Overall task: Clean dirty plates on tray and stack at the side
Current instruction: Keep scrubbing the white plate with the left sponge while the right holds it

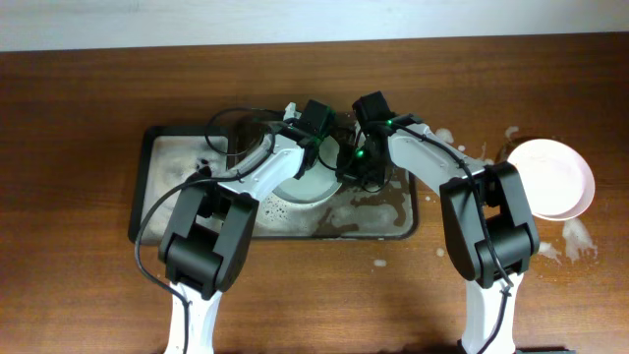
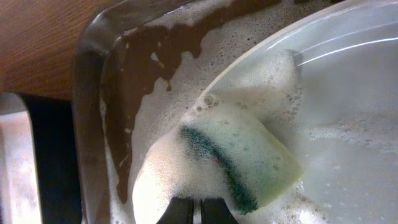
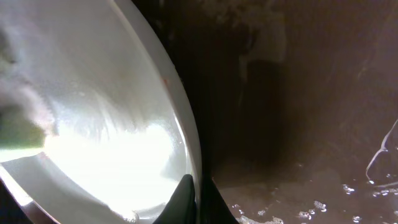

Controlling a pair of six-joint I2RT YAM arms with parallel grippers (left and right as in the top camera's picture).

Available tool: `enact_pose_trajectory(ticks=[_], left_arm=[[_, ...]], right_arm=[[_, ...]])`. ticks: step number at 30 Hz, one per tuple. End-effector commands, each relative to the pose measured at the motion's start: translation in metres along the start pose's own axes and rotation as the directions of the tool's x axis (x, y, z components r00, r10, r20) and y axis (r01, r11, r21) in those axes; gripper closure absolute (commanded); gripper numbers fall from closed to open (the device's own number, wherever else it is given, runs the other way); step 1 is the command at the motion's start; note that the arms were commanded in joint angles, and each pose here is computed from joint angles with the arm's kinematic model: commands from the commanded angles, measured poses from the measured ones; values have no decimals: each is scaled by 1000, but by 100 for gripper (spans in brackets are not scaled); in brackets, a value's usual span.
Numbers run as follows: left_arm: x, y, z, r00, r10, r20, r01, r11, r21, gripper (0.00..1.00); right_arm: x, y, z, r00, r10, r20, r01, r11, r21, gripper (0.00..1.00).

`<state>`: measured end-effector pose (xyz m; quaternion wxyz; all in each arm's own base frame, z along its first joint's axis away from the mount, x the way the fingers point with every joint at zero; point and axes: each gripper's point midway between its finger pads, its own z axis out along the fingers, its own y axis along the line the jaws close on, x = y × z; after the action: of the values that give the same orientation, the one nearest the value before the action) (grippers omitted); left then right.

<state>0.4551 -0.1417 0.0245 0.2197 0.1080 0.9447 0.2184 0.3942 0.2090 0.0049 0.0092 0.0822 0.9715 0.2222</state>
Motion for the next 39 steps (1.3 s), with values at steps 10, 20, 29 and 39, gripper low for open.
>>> enact_pose_trajectory(ticks=[10,20,29,39], left_arm=[[-25,-14,-81,986,89,139,-140,896,420,99],[33,-80,-54,970,174,173,-245,727,642,100],[24,-27,19,987,109,117,-149,897,417,100],[-11,26,26,962,177,206,-194,979,65,100]], right_arm=[[5,-29,9,1000,20,-17,-18,995,97,96],[5,-28,9,1000,20,-18,-19,995,94,96],[5,-28,9,1000,20,-18,-18,995,93,96],[5,-28,9,1000,20,-18,-18,995,94,96]])
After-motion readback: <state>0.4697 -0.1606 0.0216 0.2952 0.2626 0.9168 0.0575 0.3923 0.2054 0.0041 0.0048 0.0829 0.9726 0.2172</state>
